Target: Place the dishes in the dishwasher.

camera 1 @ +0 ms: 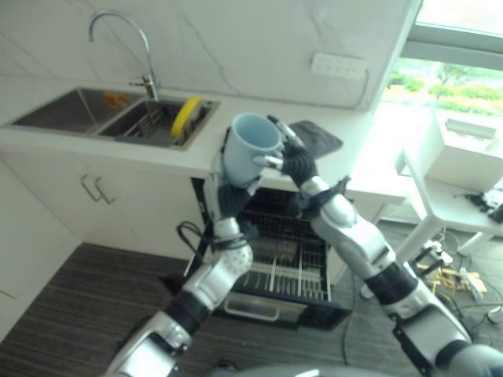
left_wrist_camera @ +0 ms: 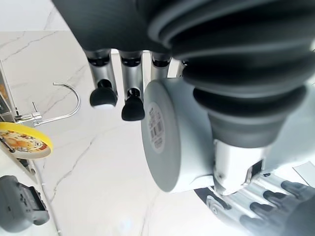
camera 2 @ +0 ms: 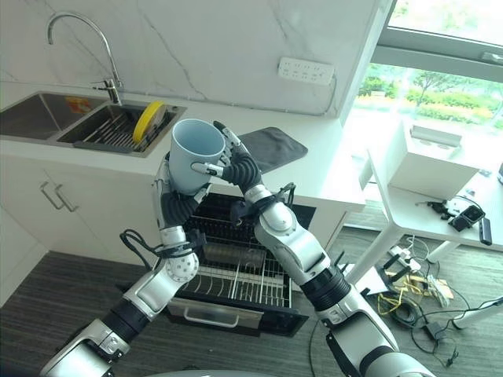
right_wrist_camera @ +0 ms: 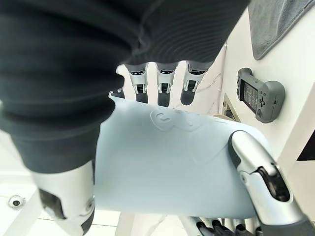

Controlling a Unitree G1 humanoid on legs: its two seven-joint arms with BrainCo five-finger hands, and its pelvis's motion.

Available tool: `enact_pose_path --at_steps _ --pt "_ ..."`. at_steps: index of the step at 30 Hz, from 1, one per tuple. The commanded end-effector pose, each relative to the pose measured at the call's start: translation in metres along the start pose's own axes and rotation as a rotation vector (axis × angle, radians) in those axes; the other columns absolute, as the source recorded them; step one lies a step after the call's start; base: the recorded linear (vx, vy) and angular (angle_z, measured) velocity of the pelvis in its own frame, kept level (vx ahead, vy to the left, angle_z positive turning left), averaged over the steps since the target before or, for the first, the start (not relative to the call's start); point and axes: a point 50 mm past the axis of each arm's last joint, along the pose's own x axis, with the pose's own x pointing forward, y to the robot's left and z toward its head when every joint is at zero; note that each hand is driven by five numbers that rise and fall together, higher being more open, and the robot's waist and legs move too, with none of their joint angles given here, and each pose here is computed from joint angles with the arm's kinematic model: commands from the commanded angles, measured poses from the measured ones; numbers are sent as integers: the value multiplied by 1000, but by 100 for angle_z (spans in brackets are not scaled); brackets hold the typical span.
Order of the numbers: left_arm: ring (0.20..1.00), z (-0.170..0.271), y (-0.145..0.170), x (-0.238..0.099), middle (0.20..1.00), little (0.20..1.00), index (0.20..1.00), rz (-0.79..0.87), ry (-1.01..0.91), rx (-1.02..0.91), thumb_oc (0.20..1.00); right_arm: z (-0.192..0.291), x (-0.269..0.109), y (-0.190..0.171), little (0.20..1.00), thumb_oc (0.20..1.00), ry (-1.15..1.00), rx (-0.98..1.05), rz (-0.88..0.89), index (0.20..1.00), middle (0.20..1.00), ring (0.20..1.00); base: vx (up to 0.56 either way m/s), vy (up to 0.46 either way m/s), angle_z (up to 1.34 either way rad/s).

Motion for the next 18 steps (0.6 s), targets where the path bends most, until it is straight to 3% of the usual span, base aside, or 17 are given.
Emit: enact_pose_path --at_steps 1,18 --pt "200 24 -7 30 200 200 200 50 -139 -52 200 22 7 3 1000 1000 -114 35 5 1000 1000 1000 0 0 0" --pt "200 38 -13 29 200 200 200 -20 -251 -53 200 24 14 12 1000 1000 -129 36 20 1000 1000 1000 -12 -1 0"
